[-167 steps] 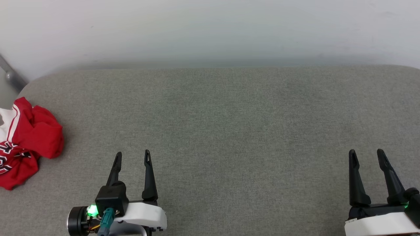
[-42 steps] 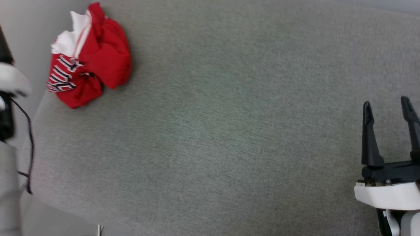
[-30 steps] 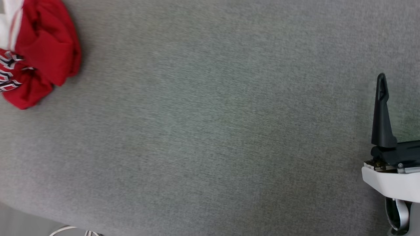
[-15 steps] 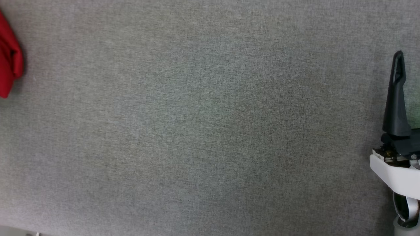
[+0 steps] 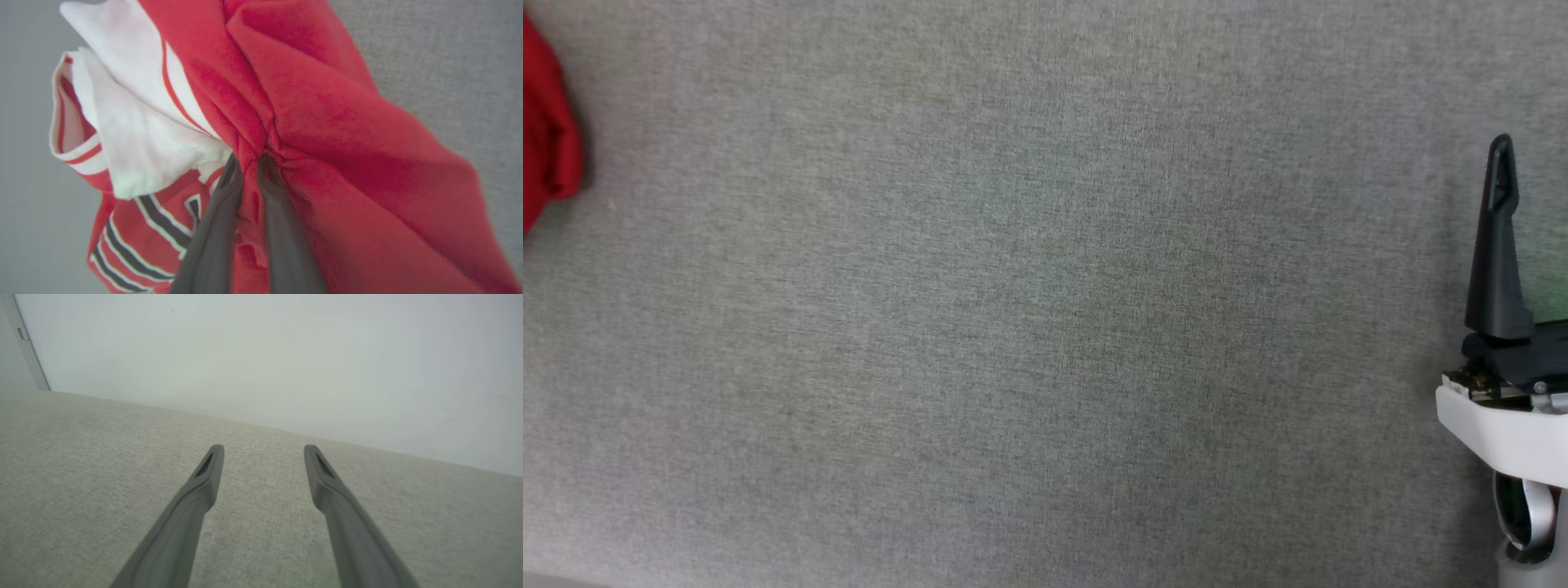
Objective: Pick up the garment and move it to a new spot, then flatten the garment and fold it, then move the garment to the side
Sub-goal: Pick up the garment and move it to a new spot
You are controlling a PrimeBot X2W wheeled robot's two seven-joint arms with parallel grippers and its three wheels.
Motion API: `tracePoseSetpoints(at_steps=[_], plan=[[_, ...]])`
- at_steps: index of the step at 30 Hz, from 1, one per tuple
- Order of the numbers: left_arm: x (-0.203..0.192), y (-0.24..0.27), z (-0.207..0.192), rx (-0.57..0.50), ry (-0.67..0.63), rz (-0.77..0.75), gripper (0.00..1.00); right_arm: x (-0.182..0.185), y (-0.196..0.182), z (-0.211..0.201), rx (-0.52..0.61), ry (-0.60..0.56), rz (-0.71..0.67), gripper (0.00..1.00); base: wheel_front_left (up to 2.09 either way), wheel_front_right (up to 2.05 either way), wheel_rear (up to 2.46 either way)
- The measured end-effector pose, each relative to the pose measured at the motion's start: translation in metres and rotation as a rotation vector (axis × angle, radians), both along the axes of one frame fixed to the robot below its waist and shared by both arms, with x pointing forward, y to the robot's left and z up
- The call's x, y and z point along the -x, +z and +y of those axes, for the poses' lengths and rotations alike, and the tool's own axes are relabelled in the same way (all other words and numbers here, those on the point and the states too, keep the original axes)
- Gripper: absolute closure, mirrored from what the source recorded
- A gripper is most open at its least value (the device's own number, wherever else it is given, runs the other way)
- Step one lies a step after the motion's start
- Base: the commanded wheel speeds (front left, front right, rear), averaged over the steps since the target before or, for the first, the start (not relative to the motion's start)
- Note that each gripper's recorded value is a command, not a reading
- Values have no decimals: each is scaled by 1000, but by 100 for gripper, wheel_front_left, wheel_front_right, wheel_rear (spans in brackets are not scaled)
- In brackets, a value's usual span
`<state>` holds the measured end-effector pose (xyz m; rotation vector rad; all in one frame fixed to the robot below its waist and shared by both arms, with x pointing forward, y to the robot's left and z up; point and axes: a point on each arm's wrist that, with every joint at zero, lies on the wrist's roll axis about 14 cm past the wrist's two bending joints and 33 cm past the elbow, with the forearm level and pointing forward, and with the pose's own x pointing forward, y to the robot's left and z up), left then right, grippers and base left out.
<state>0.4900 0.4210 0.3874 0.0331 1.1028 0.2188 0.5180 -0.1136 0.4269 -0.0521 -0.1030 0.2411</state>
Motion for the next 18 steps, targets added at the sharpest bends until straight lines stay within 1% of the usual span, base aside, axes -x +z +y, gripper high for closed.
tracePoseSetpoints(at_steps=[5, 9, 13, 18], plan=[[-27, 62, -9, -66, -113, -154, 100, 8, 12, -3, -4, -6, 0, 0, 0, 0, 0], [-41, 109, -30, -119, -231, -243, 100, 17, 25, -7, -12, -13, -2, 0, 0, 0, 0], [-56, 155, -67, -158, -370, -332, 100, 28, 37, -14, -21, -30, -6, 0, 0, 0, 0], [-73, 197, -135, -181, -573, -432, 100, 41, 52, -30, -24, -66, -15, 0, 0, 0, 0]])
